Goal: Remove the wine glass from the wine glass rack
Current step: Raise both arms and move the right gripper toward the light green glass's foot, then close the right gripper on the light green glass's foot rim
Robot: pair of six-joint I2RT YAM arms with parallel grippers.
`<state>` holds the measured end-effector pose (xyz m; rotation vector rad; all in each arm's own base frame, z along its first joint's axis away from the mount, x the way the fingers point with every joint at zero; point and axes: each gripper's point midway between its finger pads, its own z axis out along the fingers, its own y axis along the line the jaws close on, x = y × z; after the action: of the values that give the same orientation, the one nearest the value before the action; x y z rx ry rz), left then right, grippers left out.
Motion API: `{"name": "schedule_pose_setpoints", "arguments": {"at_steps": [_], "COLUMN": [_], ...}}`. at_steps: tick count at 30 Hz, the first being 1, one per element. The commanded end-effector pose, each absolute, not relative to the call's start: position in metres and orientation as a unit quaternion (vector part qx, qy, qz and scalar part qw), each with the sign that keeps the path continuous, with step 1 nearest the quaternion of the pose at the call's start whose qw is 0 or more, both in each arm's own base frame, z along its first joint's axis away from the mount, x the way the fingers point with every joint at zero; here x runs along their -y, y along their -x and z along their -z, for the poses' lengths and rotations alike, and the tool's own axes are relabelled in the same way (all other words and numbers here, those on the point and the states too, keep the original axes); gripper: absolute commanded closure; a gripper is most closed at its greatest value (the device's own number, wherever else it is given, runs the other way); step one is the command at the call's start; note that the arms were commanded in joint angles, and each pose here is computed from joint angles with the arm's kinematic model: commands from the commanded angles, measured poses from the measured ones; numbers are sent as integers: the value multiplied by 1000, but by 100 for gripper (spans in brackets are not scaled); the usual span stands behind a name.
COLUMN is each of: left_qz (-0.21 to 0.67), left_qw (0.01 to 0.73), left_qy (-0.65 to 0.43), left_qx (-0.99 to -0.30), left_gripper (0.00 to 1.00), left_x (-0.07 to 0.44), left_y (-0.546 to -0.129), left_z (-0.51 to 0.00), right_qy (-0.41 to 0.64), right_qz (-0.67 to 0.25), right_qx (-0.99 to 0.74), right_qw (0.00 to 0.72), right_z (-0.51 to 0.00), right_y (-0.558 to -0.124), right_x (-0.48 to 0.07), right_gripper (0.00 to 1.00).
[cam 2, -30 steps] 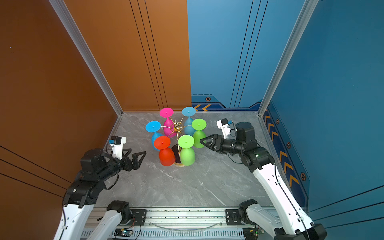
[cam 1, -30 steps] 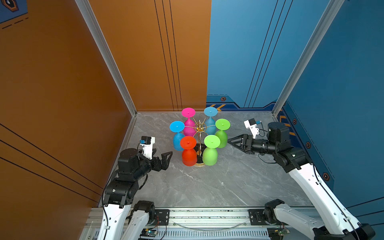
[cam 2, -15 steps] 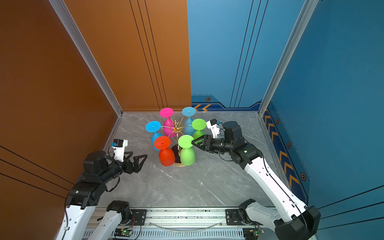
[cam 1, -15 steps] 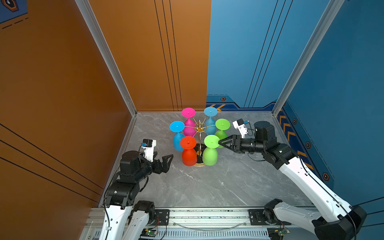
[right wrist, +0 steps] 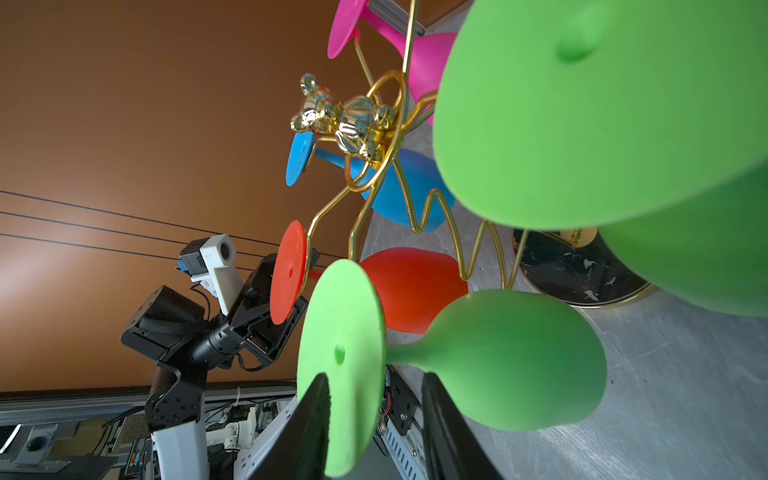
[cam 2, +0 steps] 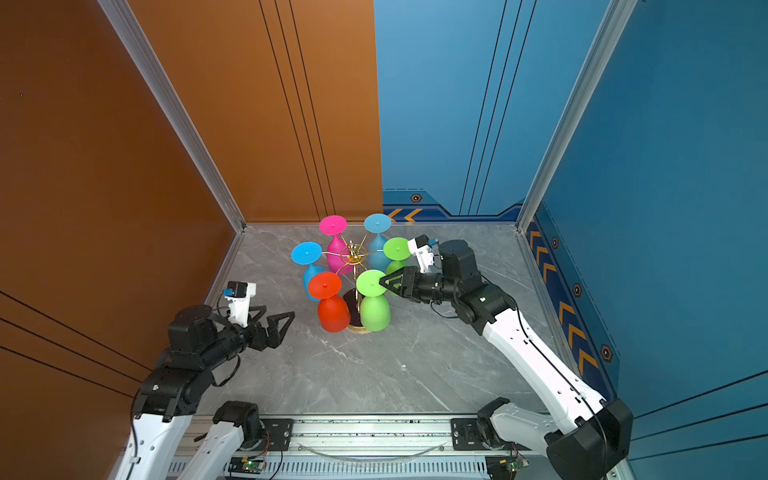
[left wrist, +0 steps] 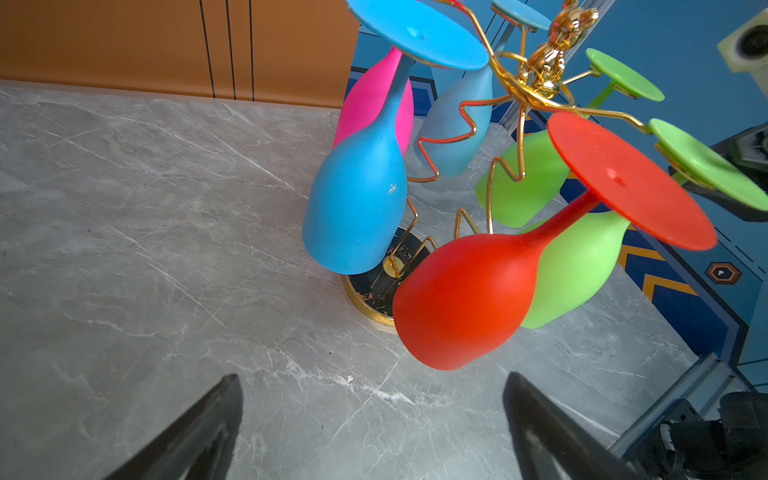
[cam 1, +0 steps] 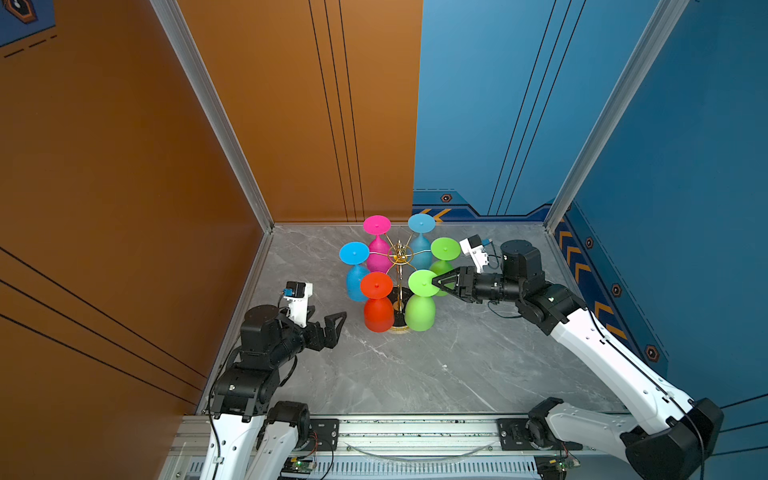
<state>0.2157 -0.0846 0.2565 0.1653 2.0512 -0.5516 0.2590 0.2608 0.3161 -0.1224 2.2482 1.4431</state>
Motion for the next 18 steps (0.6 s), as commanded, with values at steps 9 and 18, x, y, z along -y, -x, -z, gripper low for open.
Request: {"name": "schedule_pose_setpoints", "arguments": {"at_steps": [9,18], "left_qz": [234,230], "left_qw": [481,481], "left_qy": [-75,-74], "left_qx": [-841,-843], "left_gripper": [2,2], "left_x": [88,87], "left_y": [-212,-212], "left_z": [-254,-252], "right_qy": [35,33], "right_qz": [-528,-533], "right_qx": [-813,-809], "right_qw": [243,245], "right_z": [-318,-322], "right_y": [-266,-267], "right_x": [-263,-264], "right_gripper": [72,81]}}
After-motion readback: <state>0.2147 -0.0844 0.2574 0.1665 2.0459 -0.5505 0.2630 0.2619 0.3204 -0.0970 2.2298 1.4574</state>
